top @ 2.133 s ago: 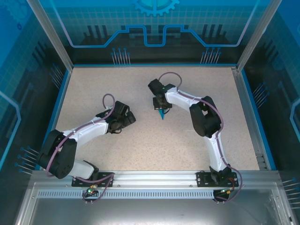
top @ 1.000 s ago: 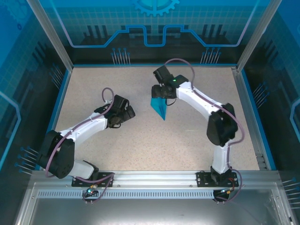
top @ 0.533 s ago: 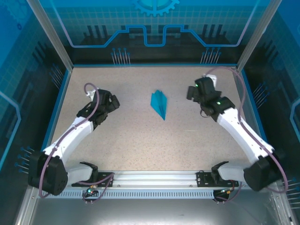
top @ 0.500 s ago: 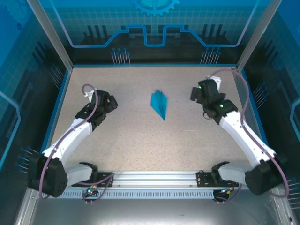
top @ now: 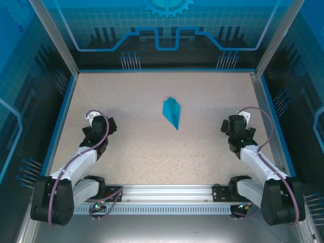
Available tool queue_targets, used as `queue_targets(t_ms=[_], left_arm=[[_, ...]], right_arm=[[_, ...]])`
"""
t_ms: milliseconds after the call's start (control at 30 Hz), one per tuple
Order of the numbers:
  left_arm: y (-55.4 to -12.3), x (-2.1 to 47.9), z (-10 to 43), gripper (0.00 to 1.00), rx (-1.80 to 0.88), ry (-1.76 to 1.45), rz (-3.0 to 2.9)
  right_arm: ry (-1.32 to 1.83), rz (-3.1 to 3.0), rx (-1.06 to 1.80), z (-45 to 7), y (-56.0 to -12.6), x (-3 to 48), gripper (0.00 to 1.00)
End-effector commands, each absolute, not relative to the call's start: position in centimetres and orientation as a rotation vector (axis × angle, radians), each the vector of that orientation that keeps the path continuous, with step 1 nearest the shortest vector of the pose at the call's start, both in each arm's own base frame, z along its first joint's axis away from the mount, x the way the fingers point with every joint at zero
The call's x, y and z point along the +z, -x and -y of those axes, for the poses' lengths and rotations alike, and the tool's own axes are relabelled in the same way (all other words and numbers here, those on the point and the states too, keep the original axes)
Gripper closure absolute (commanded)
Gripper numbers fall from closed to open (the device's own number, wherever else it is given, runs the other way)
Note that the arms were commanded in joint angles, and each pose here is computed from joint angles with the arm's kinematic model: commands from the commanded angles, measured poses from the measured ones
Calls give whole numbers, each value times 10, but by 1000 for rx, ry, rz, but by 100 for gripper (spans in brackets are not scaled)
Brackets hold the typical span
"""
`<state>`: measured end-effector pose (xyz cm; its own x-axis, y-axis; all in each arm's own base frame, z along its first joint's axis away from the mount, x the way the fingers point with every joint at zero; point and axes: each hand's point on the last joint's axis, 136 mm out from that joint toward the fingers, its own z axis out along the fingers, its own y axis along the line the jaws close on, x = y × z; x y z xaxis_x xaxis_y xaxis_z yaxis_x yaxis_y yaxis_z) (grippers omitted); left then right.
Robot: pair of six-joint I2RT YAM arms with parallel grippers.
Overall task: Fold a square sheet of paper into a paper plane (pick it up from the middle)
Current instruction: Reset both arms
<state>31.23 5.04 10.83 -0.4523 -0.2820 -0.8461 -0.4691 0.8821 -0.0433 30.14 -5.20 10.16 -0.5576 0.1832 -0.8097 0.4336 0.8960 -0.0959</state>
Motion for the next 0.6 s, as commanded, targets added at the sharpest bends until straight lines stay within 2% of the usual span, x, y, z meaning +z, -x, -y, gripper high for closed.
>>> queue_targets(t_ms=[0,200,400,567], left_arm=[[-335,119,-41,1,126,421,-1986],[-359,117,-19,2,-69,271,-1950],[-369,122,-16,2,-111,198,-1876],[-384,106,-12,2,-133,169,-1899]], right_arm=[[-331,-2003,-246,39,-330,122,1],[-183,-1959,-163,18,-346,121,1],[-106,-1904,-129,8,-357,126,1],[-57,-1887,-128,3,-371,127,1]])
